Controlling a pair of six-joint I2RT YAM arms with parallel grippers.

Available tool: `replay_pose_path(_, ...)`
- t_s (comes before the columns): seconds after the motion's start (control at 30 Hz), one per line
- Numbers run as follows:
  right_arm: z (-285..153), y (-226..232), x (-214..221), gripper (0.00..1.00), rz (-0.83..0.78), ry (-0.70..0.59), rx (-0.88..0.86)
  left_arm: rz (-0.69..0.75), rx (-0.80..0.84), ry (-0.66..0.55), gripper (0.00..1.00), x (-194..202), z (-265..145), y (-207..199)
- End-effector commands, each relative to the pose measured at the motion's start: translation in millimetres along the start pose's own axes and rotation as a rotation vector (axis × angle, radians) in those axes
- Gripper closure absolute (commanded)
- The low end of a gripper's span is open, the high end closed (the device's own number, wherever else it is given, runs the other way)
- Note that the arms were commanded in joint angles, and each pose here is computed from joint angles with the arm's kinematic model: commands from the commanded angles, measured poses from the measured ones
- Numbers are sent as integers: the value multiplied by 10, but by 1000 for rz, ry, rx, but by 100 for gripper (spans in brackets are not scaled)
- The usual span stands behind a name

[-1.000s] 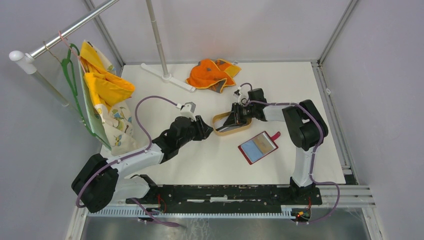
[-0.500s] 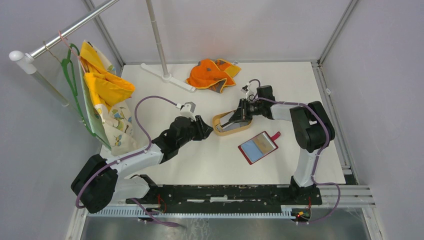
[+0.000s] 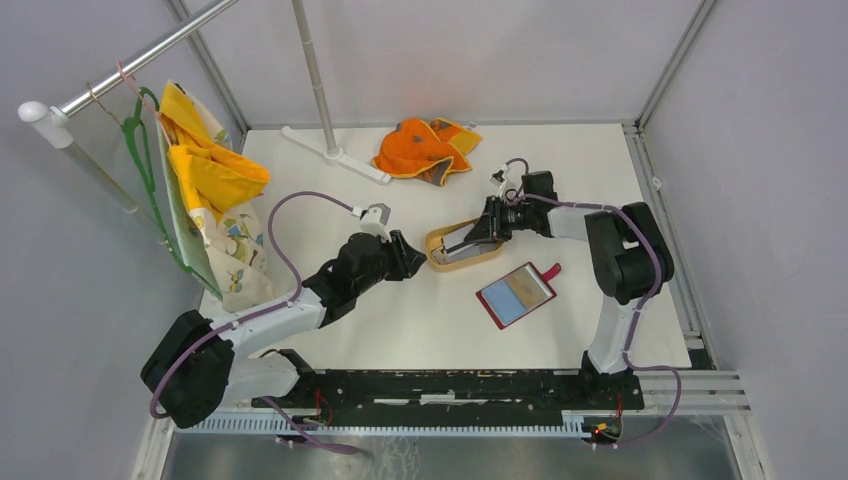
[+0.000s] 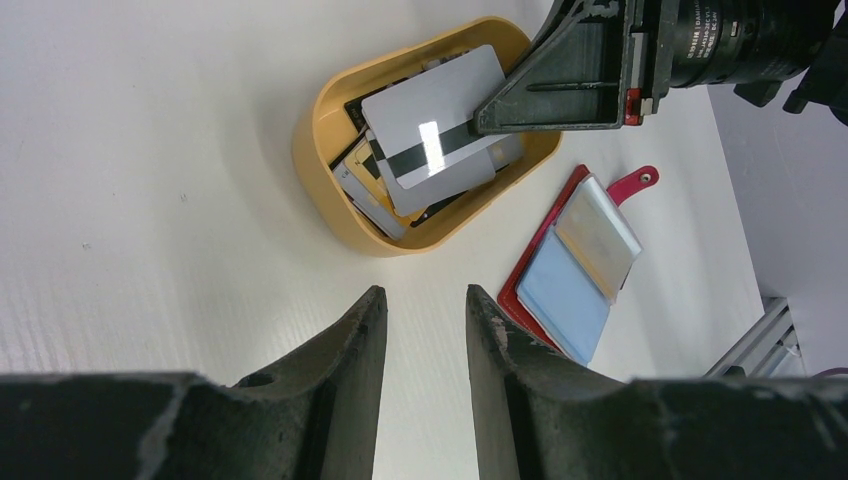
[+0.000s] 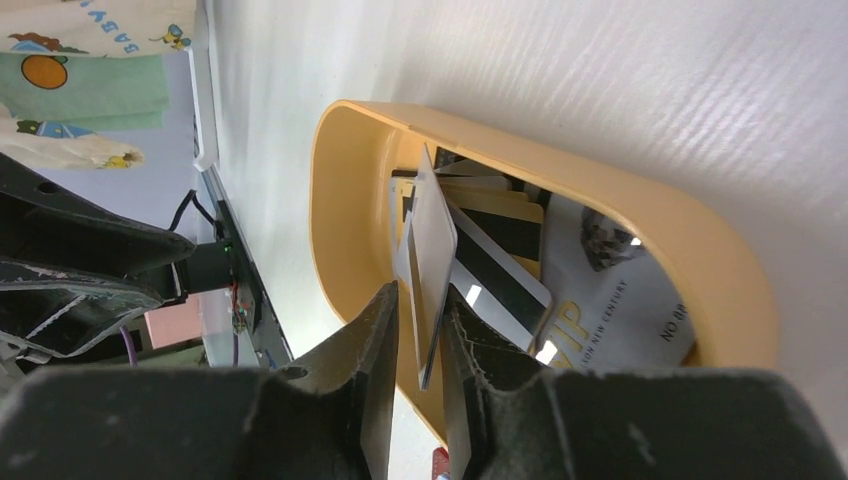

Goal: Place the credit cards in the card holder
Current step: Pick up the credit card from the storage box.

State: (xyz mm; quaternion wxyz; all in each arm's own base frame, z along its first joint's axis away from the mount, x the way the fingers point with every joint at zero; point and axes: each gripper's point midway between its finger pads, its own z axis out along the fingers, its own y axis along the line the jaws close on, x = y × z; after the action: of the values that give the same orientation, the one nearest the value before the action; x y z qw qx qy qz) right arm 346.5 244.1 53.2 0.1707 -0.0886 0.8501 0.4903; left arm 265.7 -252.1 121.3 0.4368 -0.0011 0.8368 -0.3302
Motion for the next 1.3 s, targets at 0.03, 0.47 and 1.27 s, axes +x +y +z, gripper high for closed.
replay_pose_path(0.03, -157, 89, -216, 73, -29, -72, -31, -19, 33, -29, 58, -77, -28, -94)
replay_pose_path(0.47, -65, 137, -225, 71, 24, -91, -94, -26, 53, -22, 58, -40, 26, -123)
replay_pose_path(1.27, 588, 254, 74, 61, -59, 47, 6, -23, 51, -19, 58, -37, 52, -134)
